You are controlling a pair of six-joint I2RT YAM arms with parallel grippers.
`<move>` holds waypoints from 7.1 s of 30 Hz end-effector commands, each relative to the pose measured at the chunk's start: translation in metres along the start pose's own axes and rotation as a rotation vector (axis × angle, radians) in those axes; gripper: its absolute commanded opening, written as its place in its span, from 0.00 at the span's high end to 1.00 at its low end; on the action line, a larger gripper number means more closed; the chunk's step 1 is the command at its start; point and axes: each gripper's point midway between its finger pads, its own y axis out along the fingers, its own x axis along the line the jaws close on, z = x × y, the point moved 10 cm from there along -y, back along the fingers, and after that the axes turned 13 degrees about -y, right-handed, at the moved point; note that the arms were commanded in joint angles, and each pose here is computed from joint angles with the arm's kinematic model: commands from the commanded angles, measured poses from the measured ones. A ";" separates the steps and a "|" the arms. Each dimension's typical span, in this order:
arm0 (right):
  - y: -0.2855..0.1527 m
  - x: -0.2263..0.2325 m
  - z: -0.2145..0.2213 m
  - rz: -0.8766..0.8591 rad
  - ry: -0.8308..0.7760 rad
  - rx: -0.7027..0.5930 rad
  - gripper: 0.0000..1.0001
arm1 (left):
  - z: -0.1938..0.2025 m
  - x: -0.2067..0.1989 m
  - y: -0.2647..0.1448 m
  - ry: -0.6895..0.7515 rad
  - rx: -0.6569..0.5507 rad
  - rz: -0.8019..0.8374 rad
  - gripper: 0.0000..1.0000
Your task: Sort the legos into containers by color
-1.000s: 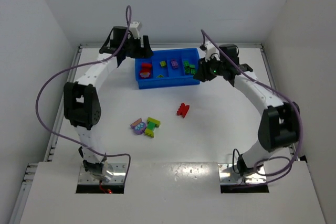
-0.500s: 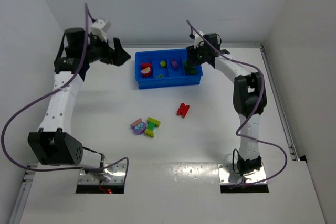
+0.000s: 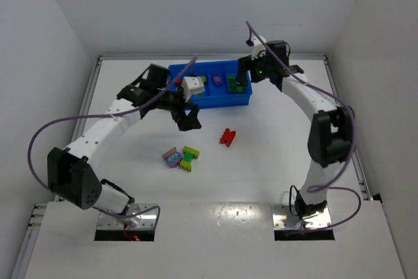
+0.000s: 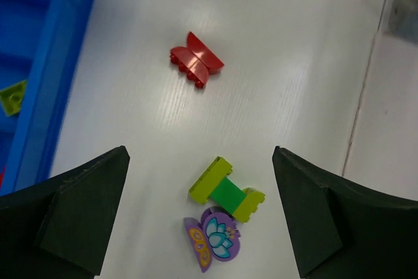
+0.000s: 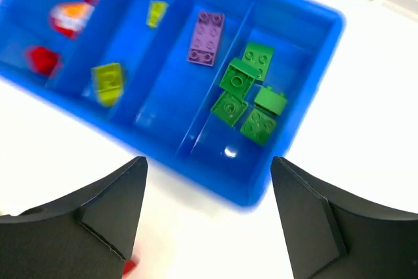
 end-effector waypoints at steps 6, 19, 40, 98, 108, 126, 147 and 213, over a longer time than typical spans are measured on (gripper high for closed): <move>-0.133 0.000 -0.017 0.152 -0.059 -0.097 0.24 | -0.003 -0.001 0.085 0.502 0.185 0.147 0.03; -0.238 0.023 0.004 0.362 -0.096 -0.052 0.24 | -0.006 0.011 0.182 0.808 0.228 0.288 0.03; -0.251 0.027 0.015 0.391 -0.102 -0.022 0.24 | 0.020 0.026 0.234 0.827 0.345 0.328 0.03; -0.165 0.084 -0.028 0.071 0.261 -0.445 0.27 | -0.133 0.059 0.039 -1.131 -0.815 -0.225 0.97; -0.111 0.126 -0.058 -0.066 0.362 -0.511 0.27 | -0.127 0.052 0.032 -1.276 -0.831 -0.239 0.97; -0.065 0.152 -0.106 -0.249 0.346 -0.602 0.27 | -0.120 0.060 0.027 -1.377 -0.807 -0.124 1.00; -0.051 0.144 -0.104 -0.120 0.269 -0.581 0.25 | -0.121 0.046 0.015 -1.339 -0.794 -0.083 1.00; -0.113 0.104 -0.070 0.153 0.035 -0.531 1.00 | -0.056 0.191 0.062 -1.152 -0.713 -0.766 0.79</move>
